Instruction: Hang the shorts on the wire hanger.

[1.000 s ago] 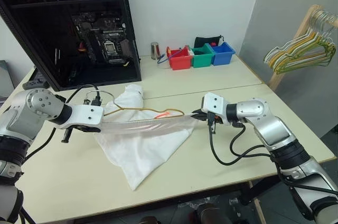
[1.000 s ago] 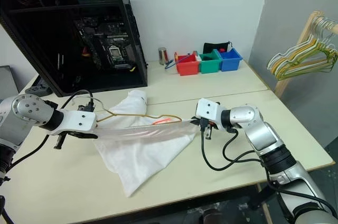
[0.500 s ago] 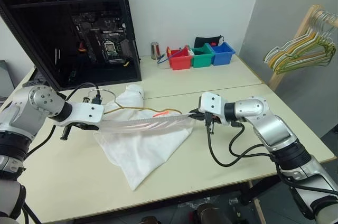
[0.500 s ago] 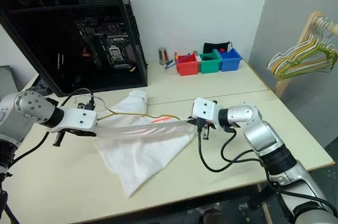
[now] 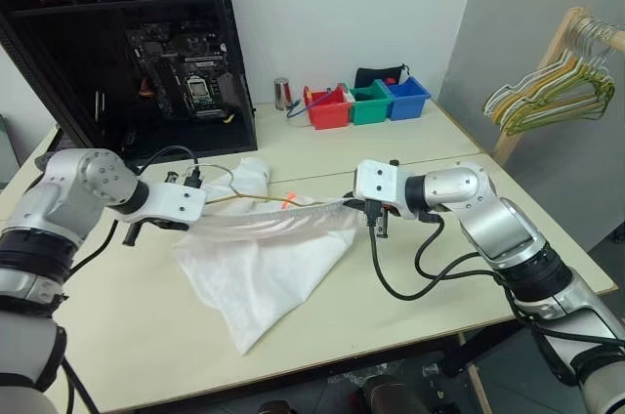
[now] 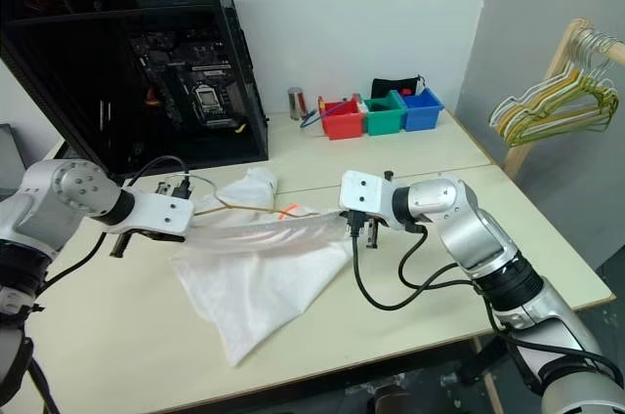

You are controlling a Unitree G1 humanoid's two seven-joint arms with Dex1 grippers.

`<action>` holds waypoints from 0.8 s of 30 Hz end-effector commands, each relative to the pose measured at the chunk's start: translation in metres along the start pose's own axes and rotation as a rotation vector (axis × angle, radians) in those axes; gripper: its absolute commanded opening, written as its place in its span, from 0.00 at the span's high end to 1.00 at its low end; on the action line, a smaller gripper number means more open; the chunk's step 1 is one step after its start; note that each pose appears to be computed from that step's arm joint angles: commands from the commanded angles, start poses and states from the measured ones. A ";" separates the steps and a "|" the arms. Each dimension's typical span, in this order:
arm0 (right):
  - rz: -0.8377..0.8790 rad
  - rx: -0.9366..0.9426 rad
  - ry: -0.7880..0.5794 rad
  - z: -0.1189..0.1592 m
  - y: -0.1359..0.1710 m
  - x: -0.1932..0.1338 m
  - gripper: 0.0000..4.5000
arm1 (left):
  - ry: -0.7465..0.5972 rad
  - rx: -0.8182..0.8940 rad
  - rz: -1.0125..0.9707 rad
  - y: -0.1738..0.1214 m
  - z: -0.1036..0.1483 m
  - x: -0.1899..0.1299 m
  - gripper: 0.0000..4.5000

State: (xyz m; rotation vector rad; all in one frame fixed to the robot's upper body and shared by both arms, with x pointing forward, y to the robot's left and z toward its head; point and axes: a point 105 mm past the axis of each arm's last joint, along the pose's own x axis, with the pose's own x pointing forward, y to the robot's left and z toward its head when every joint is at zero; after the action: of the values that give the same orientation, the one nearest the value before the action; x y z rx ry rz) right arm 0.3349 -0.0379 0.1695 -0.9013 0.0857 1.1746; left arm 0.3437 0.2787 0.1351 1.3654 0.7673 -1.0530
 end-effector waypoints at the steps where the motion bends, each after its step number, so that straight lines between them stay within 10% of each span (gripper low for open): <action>1: -0.071 -0.039 0.002 0.013 -0.015 0.002 1.00 | -0.019 0.011 0.067 0.018 0.018 -0.002 0.95; 11: 0.005 -0.025 0.036 0.006 -0.005 0.002 1.00 | -0.059 0.013 0.127 0.029 0.033 0.000 0.95; 24: 0.053 0.090 0.041 0.010 -0.010 -0.029 0.28 | -0.096 0.010 0.134 0.029 0.039 0.006 0.95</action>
State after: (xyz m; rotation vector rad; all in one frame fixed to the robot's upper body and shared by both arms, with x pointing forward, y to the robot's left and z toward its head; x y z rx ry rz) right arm 0.3320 -0.0538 0.1762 -0.8741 0.2356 1.1875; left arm 0.3617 0.2411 0.1294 1.3435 0.6611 -1.0406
